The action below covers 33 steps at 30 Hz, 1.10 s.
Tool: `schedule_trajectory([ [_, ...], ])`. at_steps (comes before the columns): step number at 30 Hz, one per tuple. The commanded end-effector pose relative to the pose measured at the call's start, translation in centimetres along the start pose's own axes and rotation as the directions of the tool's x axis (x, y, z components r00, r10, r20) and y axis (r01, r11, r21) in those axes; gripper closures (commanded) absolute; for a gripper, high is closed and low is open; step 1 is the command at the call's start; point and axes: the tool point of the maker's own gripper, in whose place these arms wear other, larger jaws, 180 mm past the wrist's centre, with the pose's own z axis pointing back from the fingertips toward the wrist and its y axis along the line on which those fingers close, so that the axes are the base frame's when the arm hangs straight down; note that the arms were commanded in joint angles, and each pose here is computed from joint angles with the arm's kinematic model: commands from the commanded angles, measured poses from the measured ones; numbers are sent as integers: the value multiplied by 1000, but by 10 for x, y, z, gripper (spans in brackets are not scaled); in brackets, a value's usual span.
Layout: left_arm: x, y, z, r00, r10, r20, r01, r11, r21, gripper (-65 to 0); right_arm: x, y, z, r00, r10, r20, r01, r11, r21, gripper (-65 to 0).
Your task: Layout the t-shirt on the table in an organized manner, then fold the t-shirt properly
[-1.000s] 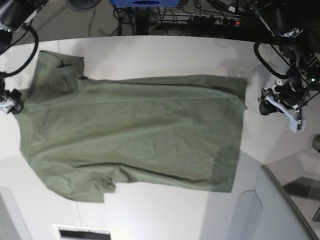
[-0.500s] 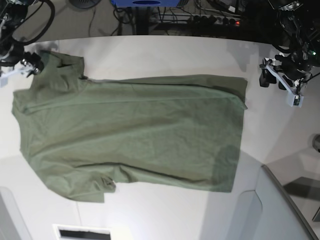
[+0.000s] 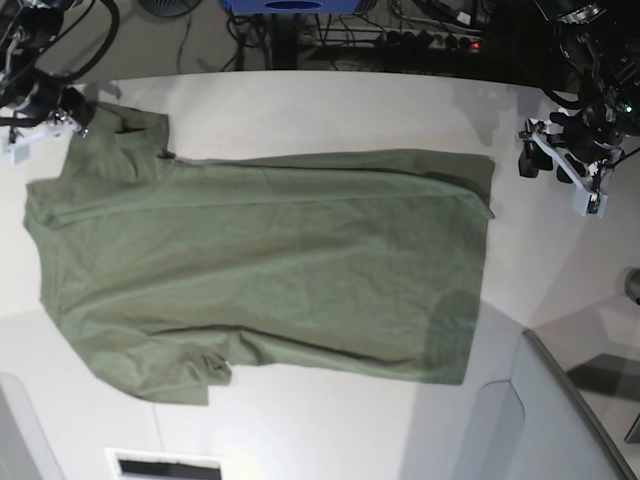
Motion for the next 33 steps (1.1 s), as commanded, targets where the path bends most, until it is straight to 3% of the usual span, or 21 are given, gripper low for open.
schedule_trajectory([
  [1,14,6,4,999,-14,41,14,1000,14,-390,18,5,5,999,18,45,-18,1000,12,-2],
  [7,15,7,4,999,-14,44,14,1000,14,-390,64,41,14,994,66,88,-71,995,64,-2],
  [11,14,7,4,999,-14,42,13,1000,14,-390,112,84,24,985,90,146,-110,985,132,-6],
  [19,14,8,4,999,-17,39,17,1000,18,-390,176,187,7,952,233,200,-280,926,253,-6],
  [26,12,8,4,999,-17,35,17,1000,18,-390,196,221,-23,938,256,235,-317,908,274,-8],
  [33,12,8,4,999,-17,35,17,1000,18,-390,200,232,-39,934,228,273,-306,908,286,-8],
])
